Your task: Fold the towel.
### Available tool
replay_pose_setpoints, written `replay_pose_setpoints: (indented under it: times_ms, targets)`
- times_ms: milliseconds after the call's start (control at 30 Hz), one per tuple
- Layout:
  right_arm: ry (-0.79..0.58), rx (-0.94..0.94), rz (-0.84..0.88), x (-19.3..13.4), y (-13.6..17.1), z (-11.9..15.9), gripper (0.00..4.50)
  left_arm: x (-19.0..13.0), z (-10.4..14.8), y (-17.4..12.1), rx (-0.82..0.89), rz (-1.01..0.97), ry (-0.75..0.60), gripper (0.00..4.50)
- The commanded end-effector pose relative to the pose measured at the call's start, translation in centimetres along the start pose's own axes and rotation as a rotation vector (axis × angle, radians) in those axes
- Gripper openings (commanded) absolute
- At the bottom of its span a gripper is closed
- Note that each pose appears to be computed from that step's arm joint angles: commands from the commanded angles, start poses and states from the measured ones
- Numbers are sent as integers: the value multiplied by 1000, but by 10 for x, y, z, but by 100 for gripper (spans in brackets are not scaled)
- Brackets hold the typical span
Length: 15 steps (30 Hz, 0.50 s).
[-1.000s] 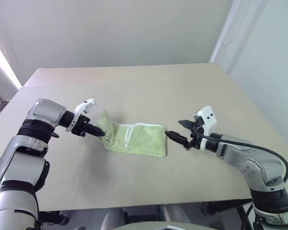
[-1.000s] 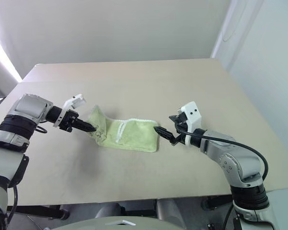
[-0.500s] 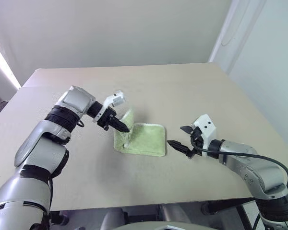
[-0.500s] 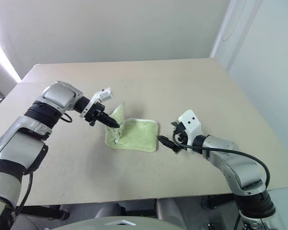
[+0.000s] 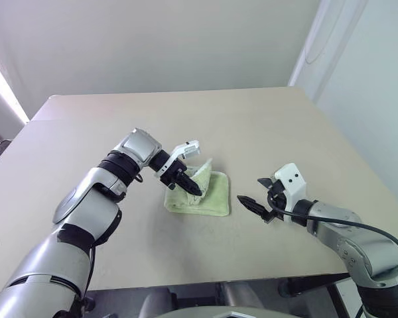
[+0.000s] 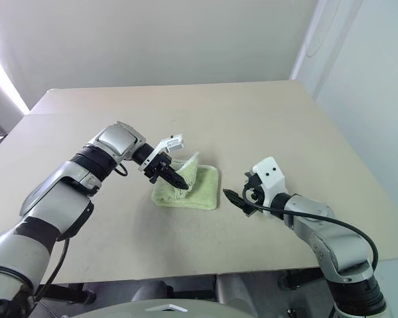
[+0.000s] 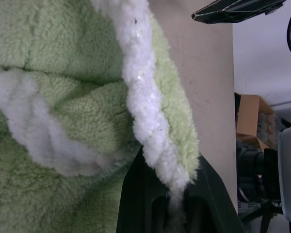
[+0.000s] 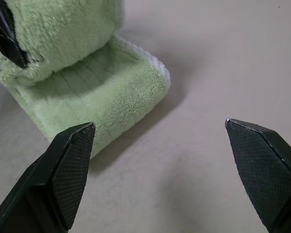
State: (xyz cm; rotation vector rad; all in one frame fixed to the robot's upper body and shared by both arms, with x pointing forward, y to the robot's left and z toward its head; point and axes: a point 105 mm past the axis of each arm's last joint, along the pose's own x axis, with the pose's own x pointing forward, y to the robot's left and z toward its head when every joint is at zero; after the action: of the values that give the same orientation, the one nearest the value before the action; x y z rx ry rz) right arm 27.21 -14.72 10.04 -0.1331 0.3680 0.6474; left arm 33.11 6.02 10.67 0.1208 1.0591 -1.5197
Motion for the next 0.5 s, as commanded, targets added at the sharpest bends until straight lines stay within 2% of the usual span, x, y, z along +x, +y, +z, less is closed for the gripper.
replay_pose_setpoints:
  times_ms: [33,167,300,500]
  targets:
    - [-48,-17,-20,-5,1,11,450,-4,18,0,83,45,-33,4]
    - [-44,-8,-29,-6,1,8,450,1,21,-2,117,26,-64,4]
    - [-46,-5,-33,-7,1,8,450,1,17,-7,148,-7,-42,108]
    - [-38,-8,-46,-7,-2,7,450,1,17,-13,143,-36,-46,331]
